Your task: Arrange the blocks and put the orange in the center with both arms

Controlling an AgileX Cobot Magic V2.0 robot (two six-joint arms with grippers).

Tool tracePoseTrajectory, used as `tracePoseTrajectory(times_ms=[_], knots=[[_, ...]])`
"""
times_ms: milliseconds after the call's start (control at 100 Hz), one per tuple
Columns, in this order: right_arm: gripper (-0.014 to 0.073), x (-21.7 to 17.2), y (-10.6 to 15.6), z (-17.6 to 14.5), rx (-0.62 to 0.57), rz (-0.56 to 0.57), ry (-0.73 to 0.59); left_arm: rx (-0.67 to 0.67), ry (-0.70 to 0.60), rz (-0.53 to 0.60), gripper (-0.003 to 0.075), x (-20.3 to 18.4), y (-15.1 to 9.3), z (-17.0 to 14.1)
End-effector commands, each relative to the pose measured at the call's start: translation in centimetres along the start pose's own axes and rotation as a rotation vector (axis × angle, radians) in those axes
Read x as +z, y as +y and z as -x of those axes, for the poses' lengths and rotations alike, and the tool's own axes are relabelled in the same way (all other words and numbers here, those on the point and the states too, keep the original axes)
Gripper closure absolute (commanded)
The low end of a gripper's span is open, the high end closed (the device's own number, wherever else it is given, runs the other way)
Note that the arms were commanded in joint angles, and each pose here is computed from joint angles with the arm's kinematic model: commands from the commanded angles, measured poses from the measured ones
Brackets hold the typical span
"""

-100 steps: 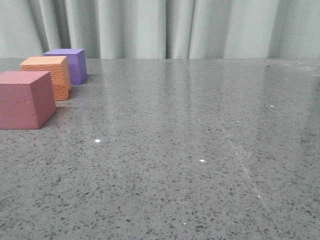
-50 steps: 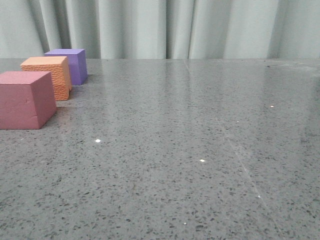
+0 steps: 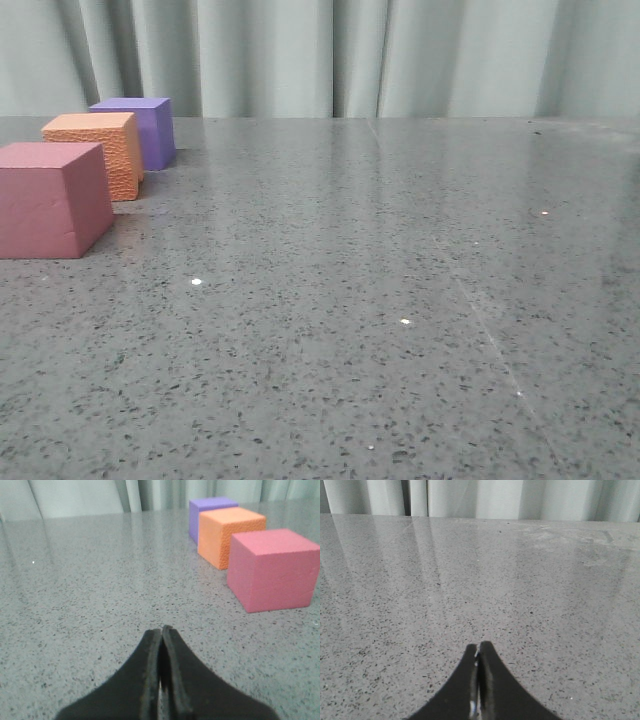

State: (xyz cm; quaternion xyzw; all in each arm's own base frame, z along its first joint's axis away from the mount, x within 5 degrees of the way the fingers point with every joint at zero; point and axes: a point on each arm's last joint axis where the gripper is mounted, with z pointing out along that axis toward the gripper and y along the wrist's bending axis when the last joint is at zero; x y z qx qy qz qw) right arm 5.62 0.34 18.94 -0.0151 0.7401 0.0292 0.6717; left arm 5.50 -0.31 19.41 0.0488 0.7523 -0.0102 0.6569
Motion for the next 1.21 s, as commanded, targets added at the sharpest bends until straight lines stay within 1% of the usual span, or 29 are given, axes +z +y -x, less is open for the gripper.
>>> tracePoseTrajectory(times_ms=[0,140,1200], knots=[[0.0715,-0.33,0.02,1.33,-0.005,-0.002,-0.122,0.003,-0.123,-0.009,0.0739,-0.14,-0.12,0.48],[0.0715,-0.33,0.02,1.33,-0.005,-0.002,-0.122,0.015,-0.137,-0.013,0.0739,0.10,-0.21,-0.20],[0.0715,-0.33,0.02,1.33,-0.005,-0.002,-0.122,0.019,-0.149,-0.015,0.0739,0.10,-0.22,-0.13]])
